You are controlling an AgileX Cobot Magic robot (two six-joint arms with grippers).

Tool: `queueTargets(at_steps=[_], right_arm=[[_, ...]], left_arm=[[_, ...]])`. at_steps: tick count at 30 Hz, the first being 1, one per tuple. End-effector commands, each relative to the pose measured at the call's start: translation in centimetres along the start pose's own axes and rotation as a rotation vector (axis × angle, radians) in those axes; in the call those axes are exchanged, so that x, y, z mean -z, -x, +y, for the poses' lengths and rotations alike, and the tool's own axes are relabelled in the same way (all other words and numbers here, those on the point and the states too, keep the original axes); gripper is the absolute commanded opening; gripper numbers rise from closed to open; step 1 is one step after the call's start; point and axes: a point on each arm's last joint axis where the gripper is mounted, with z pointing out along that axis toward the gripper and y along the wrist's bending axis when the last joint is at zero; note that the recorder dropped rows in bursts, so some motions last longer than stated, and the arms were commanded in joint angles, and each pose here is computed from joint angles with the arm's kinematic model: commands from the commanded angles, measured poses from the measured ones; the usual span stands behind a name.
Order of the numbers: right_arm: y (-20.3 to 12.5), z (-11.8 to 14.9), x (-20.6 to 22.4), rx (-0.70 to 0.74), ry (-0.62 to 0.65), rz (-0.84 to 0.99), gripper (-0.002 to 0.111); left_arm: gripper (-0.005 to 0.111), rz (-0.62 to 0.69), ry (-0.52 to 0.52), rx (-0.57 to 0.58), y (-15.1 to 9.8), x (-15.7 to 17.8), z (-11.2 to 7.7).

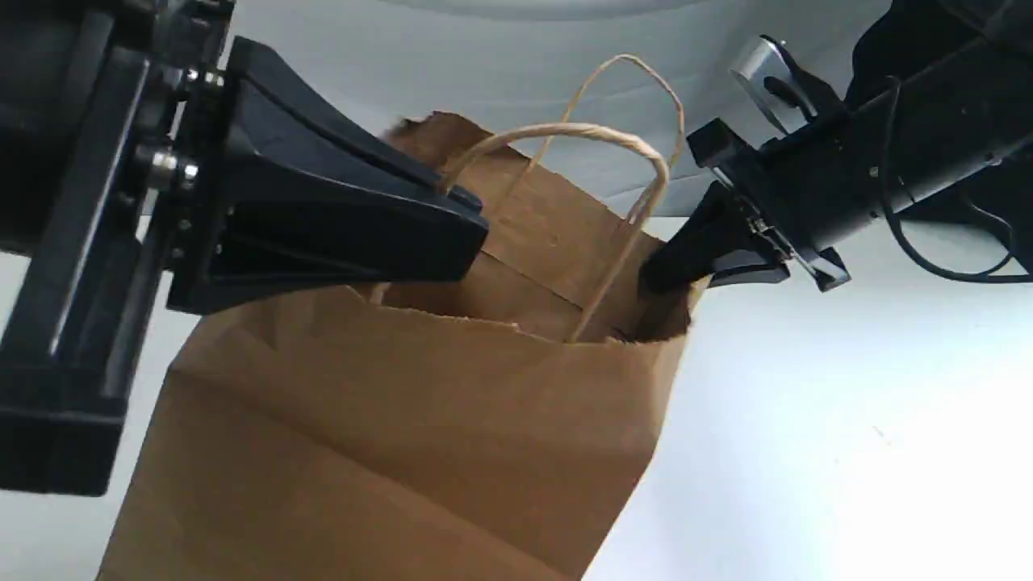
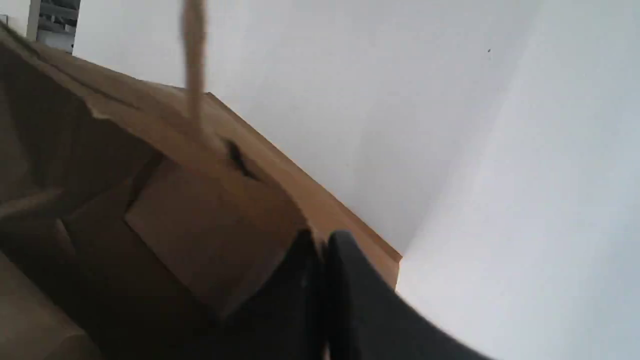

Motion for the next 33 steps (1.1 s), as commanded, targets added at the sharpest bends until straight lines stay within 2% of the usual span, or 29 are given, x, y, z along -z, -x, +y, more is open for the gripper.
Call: queueTargets(at_steps=[1, 9, 16, 22, 24, 28, 33], right_arm=[[0.1, -0.1, 0.2, -0.001, 0.002, -0.017, 0.0], [0.1, 0.3, 0.5, 0.015, 0.015, -0.03, 0.0], [1.8, 3.5, 3.6, 0.117, 0.003, -0.138, 0.0], [2.9, 5.1, 5.9, 0.157, -0.091, -0.19, 0.0], [3.0, 5.3, 6.1, 0.16, -0.094, -0.197, 0.0], [2.9, 5.3, 6.0, 0.162, -0.098, -0.194, 0.0], [2.9, 5.2, 6.0, 0.165, -0.11, -0.19, 0.0]], left_arm=[[0.0, -0.01, -0.005, 0.012, 0.3, 0.0, -0.1], [0.0, 0.022, 0.007, 0.002, 0.0, 0.0, 0.0], [0.0, 0.057, 0.074, 0.026, -1.5, -0.6, 0.7], [0.0, 0.02, 0.163, 0.051, -2.1, -1.0, 1.5], [0.0, -0.032, 0.189, 0.068, -2.3, -1.3, 1.8], [0.0, -0.098, 0.174, 0.119, -3.1, -2.2, 2.2], [0.0, -0.122, 0.13, 0.268, -5.8, -2.9, 4.5]])
